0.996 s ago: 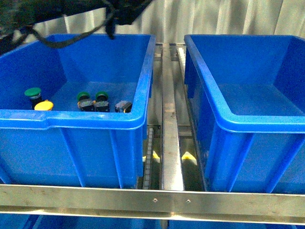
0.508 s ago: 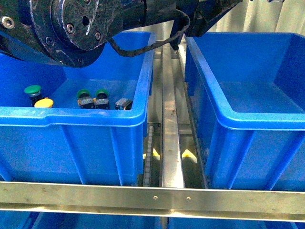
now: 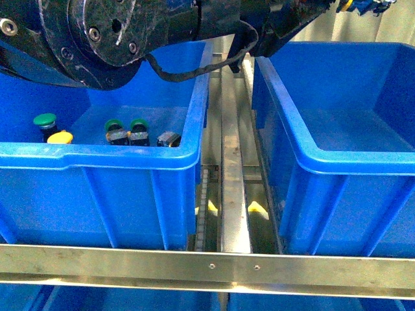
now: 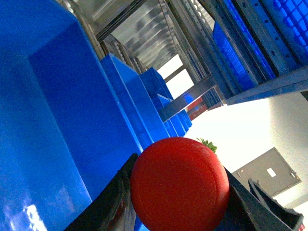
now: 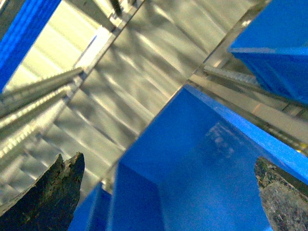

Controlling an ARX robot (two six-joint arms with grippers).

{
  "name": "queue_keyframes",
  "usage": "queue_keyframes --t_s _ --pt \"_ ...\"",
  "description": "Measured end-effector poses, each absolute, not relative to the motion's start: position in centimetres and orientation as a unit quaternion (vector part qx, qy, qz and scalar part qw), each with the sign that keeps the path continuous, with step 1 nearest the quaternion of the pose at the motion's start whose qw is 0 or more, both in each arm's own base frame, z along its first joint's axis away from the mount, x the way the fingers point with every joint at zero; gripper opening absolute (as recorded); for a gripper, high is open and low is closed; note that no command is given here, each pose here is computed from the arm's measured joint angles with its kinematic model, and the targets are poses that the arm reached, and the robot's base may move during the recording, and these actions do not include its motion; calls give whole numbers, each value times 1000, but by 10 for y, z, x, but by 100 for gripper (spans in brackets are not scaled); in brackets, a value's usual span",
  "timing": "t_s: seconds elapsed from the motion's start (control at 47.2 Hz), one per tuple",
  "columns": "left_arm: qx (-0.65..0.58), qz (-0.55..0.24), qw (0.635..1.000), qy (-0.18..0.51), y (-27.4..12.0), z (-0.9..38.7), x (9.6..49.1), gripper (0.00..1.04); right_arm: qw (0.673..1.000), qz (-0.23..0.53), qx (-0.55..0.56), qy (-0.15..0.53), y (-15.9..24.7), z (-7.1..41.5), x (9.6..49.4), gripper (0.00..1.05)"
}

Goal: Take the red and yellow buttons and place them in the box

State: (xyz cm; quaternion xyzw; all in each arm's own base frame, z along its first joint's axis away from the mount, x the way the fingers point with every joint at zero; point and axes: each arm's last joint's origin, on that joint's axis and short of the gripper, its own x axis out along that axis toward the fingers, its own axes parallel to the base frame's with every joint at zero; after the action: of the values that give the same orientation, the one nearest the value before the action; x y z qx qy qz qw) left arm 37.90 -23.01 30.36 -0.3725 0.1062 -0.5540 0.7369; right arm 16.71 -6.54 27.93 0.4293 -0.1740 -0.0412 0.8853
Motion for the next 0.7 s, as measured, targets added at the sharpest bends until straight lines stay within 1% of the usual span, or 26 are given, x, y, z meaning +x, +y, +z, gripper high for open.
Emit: queue_keyframes --t_s 0.021,0.042,0.106,0.127,0.169,0.212,0.318,0.381,0.508,0.699 --pt "-372 -554 737 106 -230 304 379 33 875 -41 449 -175 -67 281 171 102" --pt "-372 -554 737 104 -230 305 378 33 872 -41 455 -175 -67 281 174 102" --pt "-372 -556 737 99 -230 308 375 33 839 -38 514 -174 -65 282 186 102" --pt "-372 -557 736 97 -231 309 373 33 835 -37 522 -172 -63 281 188 102" --pt "-371 -561 734 94 -232 311 370 33 817 -30 551 -167 -57 280 197 102" --pt "-370 -564 732 93 -234 312 368 33 806 -23 568 -163 -51 280 203 102" --pt "-369 -568 729 93 -237 314 365 33 771 6 621 -142 -25 280 223 102" --pt "-370 -568 730 94 -238 314 364 33 757 27 641 -126 -5 280 235 102" --pt "-371 -565 731 94 -239 313 364 33 742 55 661 -103 27 285 251 102" --pt "-369 -570 727 103 -247 312 359 33 728 98 673 -86 59 296 265 102"
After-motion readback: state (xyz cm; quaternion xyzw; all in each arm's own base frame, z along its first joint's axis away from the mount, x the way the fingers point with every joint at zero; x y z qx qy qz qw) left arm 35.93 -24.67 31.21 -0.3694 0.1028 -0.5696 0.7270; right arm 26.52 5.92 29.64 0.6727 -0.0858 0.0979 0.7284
